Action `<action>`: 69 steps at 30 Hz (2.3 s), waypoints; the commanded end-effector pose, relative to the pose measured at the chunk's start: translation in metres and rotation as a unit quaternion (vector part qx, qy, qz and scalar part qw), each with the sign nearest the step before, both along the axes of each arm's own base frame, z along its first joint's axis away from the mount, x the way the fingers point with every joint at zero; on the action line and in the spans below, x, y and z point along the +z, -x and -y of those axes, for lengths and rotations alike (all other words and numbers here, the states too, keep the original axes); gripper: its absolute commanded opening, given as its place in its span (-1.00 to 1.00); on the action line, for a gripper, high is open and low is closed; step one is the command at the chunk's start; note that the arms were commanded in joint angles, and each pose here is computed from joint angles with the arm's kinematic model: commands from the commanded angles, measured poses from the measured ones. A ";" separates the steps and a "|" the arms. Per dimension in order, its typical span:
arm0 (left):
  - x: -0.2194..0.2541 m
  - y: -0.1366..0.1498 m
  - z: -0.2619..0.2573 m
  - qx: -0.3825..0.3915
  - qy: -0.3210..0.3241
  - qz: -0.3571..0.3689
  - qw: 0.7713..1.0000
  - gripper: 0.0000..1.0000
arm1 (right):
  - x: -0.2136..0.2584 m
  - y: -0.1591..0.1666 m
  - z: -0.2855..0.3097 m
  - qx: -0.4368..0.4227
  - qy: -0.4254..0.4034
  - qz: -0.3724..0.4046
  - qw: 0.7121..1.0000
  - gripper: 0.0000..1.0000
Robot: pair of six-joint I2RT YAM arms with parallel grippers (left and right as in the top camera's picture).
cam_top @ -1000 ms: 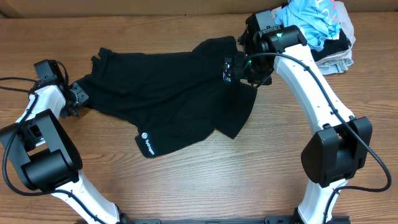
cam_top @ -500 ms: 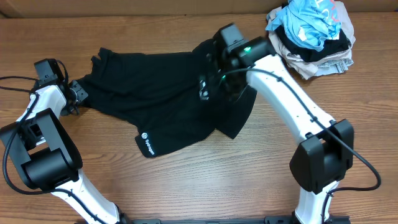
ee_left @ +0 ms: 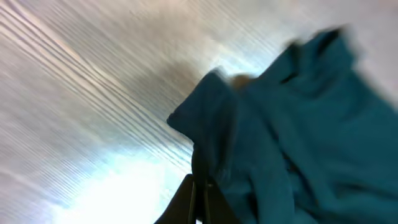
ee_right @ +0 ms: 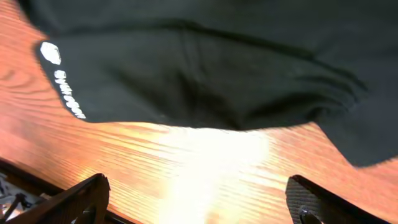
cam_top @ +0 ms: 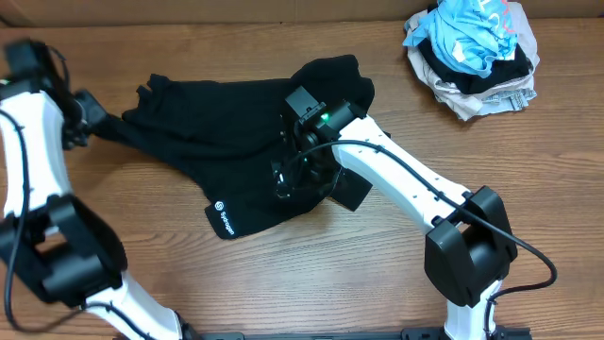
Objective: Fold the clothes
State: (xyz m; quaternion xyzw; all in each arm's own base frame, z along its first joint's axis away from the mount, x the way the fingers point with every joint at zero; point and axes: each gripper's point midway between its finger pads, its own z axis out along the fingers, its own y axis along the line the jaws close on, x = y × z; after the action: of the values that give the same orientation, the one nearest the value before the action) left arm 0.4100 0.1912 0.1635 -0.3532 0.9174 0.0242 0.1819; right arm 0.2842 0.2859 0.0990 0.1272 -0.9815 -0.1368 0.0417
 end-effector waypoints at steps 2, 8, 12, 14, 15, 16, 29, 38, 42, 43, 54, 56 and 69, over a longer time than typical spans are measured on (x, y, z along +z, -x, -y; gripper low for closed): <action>0.066 0.012 0.002 -0.006 -0.032 0.056 0.998 -0.92 | -0.004 0.002 0.011 -0.017 0.012 -0.014 1.000 0.89; 0.069 0.019 0.007 -0.007 -0.027 0.052 0.998 -0.92 | -0.025 0.010 0.016 -0.017 0.021 -0.027 0.999 0.89; 0.068 0.018 0.011 -0.012 -0.016 0.053 0.998 -0.91 | -0.042 0.017 0.022 -0.028 0.031 -0.039 0.998 0.89; 0.068 0.018 0.011 -0.012 -0.016 0.053 0.998 -0.92 | -0.050 0.021 0.024 -0.041 0.034 -0.047 0.997 0.89; 0.068 0.018 0.011 -0.012 -0.016 0.053 0.998 -0.92 | -0.054 0.022 0.024 -0.046 0.032 -0.050 0.997 0.89; 0.068 0.019 0.012 -0.012 -0.016 0.052 0.998 -0.91 | -0.058 0.023 0.025 -0.054 0.034 -0.052 0.997 0.89; 0.068 0.016 0.019 -0.021 -0.015 0.050 0.998 -0.92 | -0.089 0.017 0.017 -0.142 0.010 -0.048 0.989 0.86; 0.068 0.016 0.019 -0.021 -0.015 0.050 0.998 -0.92 | -0.102 0.013 0.013 -0.194 -0.005 -0.046 0.980 0.86; 0.067 0.017 0.019 -0.021 -0.015 0.050 0.998 -0.91 | -0.109 0.014 0.013 -0.211 -0.006 -0.050 0.976 0.85; 0.067 0.016 0.019 -0.021 -0.014 0.050 0.998 -0.92 | -0.111 0.013 0.012 -0.212 -0.010 -0.047 0.976 0.85; 0.066 0.017 0.018 -0.020 -0.016 0.047 0.999 -0.91 | -0.123 0.013 0.013 -0.224 -0.007 -0.053 0.973 0.84; 0.066 0.018 0.019 -0.020 -0.015 0.046 0.999 -0.92 | -0.125 0.012 0.015 -0.229 -0.005 -0.057 0.972 0.83; 0.065 0.019 0.019 -0.020 -0.013 0.042 0.999 -0.91 | -0.133 -0.025 0.050 -0.286 -0.025 -0.066 0.956 0.38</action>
State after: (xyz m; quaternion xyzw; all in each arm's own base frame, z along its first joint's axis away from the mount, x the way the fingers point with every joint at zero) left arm 0.3894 0.1730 0.2282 -0.3431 0.9114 0.0178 0.2267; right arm 0.3059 0.2769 0.0128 -0.1394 -0.9581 -0.2429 0.0600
